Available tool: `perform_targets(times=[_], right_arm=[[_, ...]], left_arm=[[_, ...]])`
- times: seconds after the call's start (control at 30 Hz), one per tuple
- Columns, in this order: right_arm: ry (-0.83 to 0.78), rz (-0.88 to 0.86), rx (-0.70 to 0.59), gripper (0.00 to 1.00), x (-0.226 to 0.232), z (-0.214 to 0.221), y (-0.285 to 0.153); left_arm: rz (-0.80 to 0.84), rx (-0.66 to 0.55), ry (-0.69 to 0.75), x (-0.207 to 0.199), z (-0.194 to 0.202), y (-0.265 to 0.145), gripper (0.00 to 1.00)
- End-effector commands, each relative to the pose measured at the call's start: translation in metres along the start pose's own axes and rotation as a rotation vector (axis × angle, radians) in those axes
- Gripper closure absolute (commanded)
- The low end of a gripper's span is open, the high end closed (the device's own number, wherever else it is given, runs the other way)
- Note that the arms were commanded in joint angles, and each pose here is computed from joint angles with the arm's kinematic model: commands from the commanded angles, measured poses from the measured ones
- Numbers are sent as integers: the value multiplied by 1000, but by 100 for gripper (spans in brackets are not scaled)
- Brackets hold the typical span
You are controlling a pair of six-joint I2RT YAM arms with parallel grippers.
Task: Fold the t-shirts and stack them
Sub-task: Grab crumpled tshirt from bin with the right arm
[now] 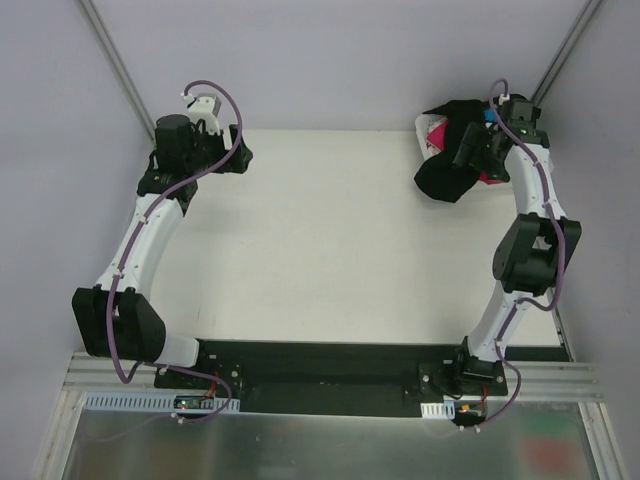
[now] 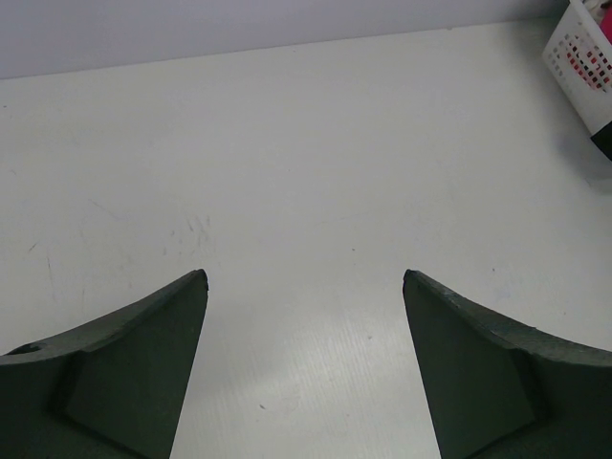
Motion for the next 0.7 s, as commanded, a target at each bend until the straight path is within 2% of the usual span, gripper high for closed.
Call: perform_targets(times=[0.0,0.23,0.3,0.37,0.4,0.43,0.47,0.5,0.53,0.67], right_arm=[[-53,-79,-117,3,19,-12,-34],[-114,-223,-320,0,44,-49,-65],[-148,-292,-325,0,54,-53,-69],[-143,-319,-257,0,56,-53,-65],[-139,-388,-223,0,67,-68,-63],[-110,-365,-116,3,62,-60,-60],[-90,-358,-79,4,62,-63,-58],[-79,-373,-139,4,66,-82,-79],[-44,-318,-62,4,56,-73,-59],[8,-225,-12,3,24,-63,-54]], left_arm=[[38,-46,5,-6,-14,-7,17],[56,-23,-5,-10,-3,-6,17],[56,-23,0,-10,-2,-7,18],[63,-19,-2,-11,0,-7,18],[64,-19,-2,-11,0,-7,18],[70,-23,-1,-12,-2,-8,17],[73,-24,2,-12,-2,-9,17],[75,-21,3,-13,-1,-9,18],[75,-27,8,-13,-3,-11,18],[71,-26,29,-13,-3,-15,17]])
Point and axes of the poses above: each gripper's point midway between its finger pads, its own y axis out along the fingers, its own x axis along the line the jaws close on, z = x × y, the point moved 6 cm from there along -y, back along the fingers, and after that the axes turned 14 degrees about y, right-handed, at the moved point
